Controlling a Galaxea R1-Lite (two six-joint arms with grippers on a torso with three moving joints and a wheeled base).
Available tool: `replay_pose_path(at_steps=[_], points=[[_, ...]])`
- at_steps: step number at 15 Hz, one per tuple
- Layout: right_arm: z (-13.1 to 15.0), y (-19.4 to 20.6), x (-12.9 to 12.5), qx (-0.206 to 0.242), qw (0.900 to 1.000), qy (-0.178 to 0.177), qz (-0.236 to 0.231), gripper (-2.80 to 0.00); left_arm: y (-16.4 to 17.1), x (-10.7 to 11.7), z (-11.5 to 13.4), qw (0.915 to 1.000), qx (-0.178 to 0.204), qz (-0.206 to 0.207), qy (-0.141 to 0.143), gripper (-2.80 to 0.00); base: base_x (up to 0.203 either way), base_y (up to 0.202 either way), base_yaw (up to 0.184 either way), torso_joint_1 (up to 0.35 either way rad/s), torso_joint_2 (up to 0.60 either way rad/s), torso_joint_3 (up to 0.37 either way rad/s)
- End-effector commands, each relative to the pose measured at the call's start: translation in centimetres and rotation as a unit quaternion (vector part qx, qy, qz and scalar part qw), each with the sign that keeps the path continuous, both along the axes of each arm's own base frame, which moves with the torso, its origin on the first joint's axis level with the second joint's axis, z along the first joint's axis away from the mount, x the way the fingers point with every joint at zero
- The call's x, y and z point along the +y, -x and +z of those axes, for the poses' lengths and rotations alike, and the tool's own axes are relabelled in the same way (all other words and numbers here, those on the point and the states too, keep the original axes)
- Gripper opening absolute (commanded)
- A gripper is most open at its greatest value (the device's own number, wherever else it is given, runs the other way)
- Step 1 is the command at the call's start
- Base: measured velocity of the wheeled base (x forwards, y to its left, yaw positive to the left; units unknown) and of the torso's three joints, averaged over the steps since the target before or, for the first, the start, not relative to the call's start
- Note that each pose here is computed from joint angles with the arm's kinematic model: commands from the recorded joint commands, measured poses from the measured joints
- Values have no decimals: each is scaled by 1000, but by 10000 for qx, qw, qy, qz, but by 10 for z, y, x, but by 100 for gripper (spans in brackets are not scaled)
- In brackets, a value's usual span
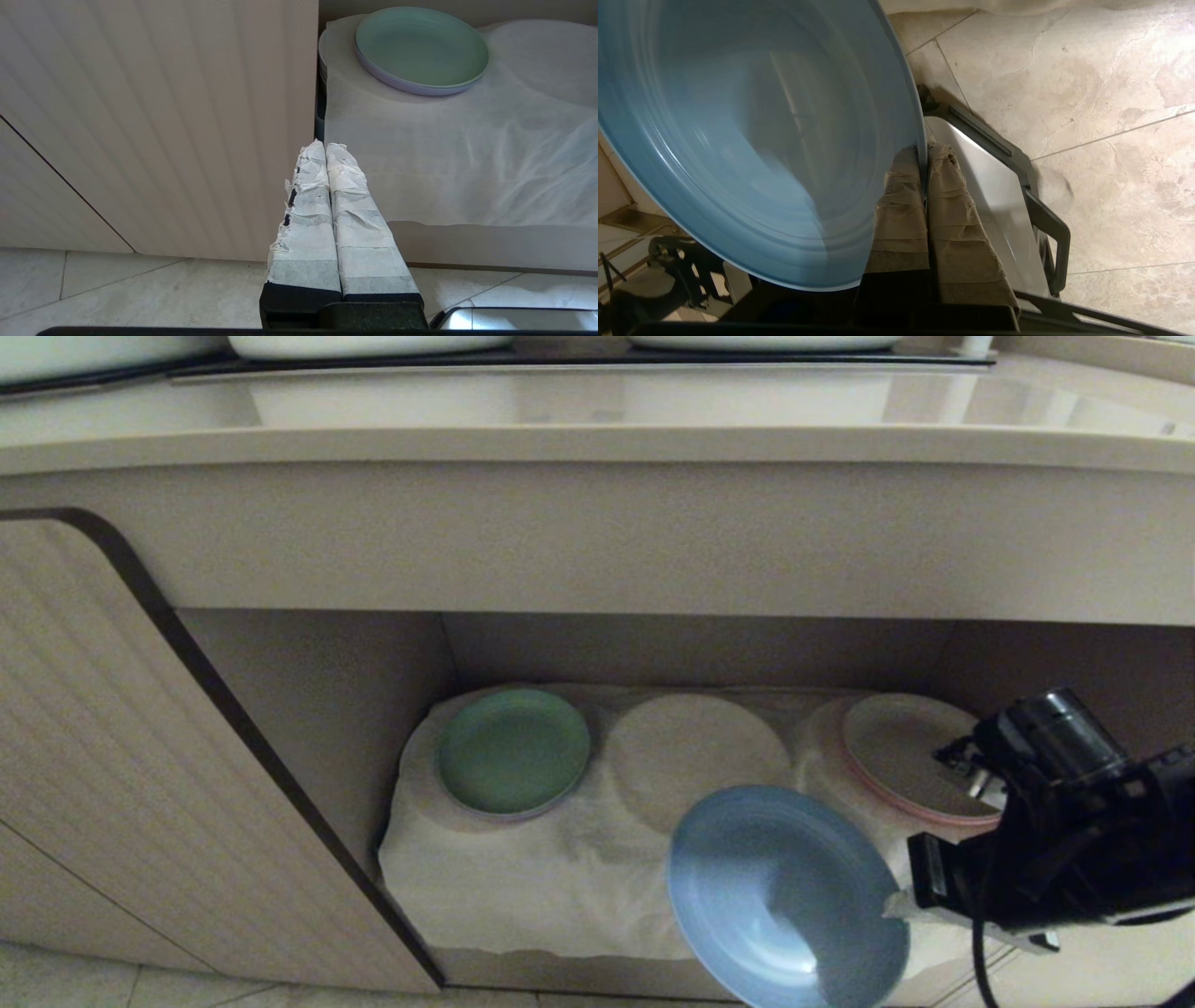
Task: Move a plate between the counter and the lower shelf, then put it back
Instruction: Put the plate in the cupboard
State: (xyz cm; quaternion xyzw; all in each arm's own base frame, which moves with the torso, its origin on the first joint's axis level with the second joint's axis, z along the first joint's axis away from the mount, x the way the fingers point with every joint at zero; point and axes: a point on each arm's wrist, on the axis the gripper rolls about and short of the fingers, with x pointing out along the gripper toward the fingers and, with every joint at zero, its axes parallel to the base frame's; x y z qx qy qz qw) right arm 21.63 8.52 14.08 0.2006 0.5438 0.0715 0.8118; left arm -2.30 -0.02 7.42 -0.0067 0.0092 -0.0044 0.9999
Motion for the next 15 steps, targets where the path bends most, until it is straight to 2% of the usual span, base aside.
replay_pose_path(at_steps=[1, 4, 11, 15], points=[[-6, -13, 5, 30, 10000, -14, -32, -280, 0, 0, 0, 10000, 1, -1, 9, -280, 0, 0, 0, 0, 0, 0], [-7, -28, 10, -81, 9998, -118, -146, -280, 0, 0, 0, 10000, 1, -1, 7, -280, 0, 0, 0, 0, 0, 0], [-12, -54, 19, -7, 9992, -175, -352, -280, 0, 0, 0, 10000, 1, -1, 2, -280, 0, 0, 0, 0, 0, 0], [-20, -68, 23, 21, 9987, -37, -517, -280, 0, 0, 0, 10000, 1, -1, 2, -280, 0, 0, 0, 0, 0, 0]])
